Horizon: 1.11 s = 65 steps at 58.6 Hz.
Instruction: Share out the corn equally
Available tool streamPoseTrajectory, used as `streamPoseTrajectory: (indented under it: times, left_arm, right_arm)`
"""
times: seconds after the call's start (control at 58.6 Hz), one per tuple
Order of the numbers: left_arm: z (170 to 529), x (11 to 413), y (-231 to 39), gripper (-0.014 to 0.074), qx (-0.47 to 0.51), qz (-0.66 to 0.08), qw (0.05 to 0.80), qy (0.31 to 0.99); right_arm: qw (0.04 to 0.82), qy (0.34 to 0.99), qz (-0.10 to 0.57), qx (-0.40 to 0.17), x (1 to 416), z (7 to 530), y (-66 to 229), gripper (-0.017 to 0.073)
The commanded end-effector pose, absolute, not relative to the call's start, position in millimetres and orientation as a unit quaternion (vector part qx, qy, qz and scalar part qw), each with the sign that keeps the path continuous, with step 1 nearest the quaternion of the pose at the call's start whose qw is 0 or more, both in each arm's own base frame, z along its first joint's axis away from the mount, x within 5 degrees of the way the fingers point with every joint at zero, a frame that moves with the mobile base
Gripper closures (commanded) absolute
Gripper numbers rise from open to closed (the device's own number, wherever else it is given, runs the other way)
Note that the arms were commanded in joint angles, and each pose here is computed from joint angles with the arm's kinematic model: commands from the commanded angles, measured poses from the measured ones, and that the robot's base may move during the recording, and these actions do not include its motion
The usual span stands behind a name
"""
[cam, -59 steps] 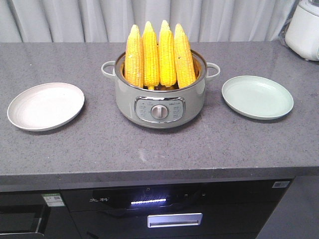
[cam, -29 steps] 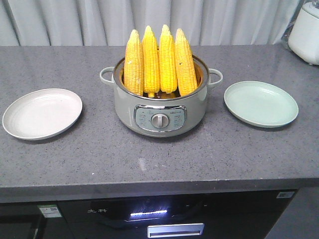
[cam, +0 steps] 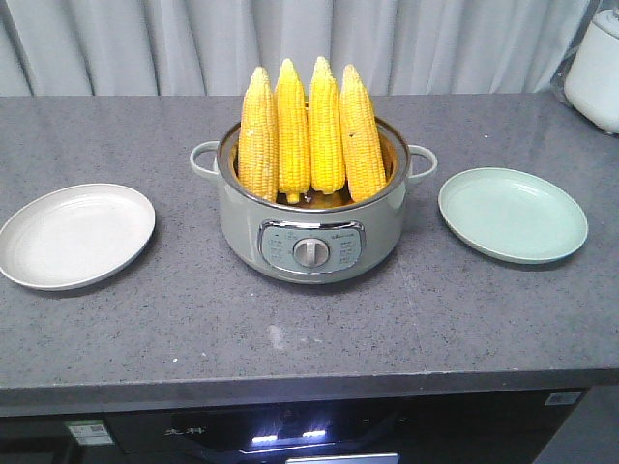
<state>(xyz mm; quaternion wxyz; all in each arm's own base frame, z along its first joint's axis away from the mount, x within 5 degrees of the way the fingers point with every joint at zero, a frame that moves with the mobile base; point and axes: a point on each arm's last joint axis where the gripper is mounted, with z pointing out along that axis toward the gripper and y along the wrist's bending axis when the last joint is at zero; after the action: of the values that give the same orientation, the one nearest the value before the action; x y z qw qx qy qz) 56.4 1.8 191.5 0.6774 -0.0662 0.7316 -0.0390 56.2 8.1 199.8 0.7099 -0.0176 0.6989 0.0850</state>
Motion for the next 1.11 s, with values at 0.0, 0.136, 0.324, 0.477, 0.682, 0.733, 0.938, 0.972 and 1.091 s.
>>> streamPoseTrajectory:
  times: [0.0,0.136,0.324,0.477,0.682,0.733,0.938,0.972,1.091]
  left_arm:
    - [195.4,56.0,1.9,0.0601,-0.065,-0.041,0.707,0.703]
    - [195.4,56.0,1.9,0.0601,-0.065,-0.041,0.707,0.703]
    - [195.4,56.0,1.9,0.0601,-0.065,-0.041,0.707,0.703]
    - [195.4,56.0,1.9,0.0601,-0.065,-0.041,0.707,0.703]
    - [195.4,56.0,1.9,0.0601,-0.065,-0.041,0.707,0.703]
    - [195.4,56.0,1.9,0.0601,-0.065,-0.041,0.707,0.703]
    - [195.4,56.0,1.9,0.0601,-0.065,-0.041,0.707,0.703]
    - [195.4,56.0,1.9,0.0601,-0.065,-0.041,0.707,0.703]
    - [195.4,56.0,1.9,0.0601,-0.065,-0.041,0.707,0.703]
  right_arm:
    - [0.734,0.674,0.081,-0.021,55.9,203.1,7.9,0.0565]
    - [0.734,0.674,0.081,-0.021,55.9,203.1,7.9,0.0565]
    - [0.734,0.674,0.081,-0.021,55.9,203.1,7.9,0.0565]
    - [0.734,0.674,0.081,-0.021,55.9,203.1,7.9,0.0565]
    - [0.734,0.674,0.081,-0.021,55.9,203.1,7.9,0.0565]
    - [0.734,0.674,0.081,-0.021,55.9,203.1,7.9,0.0565]
    - [0.734,0.674,0.081,-0.021,55.9,203.1,7.9,0.0565]
    - [0.734,0.674,0.081,-0.021,55.9,203.1,7.9,0.0565]
    - [0.734,0.674,0.081,-0.021,55.9,203.1,7.9,0.0565]
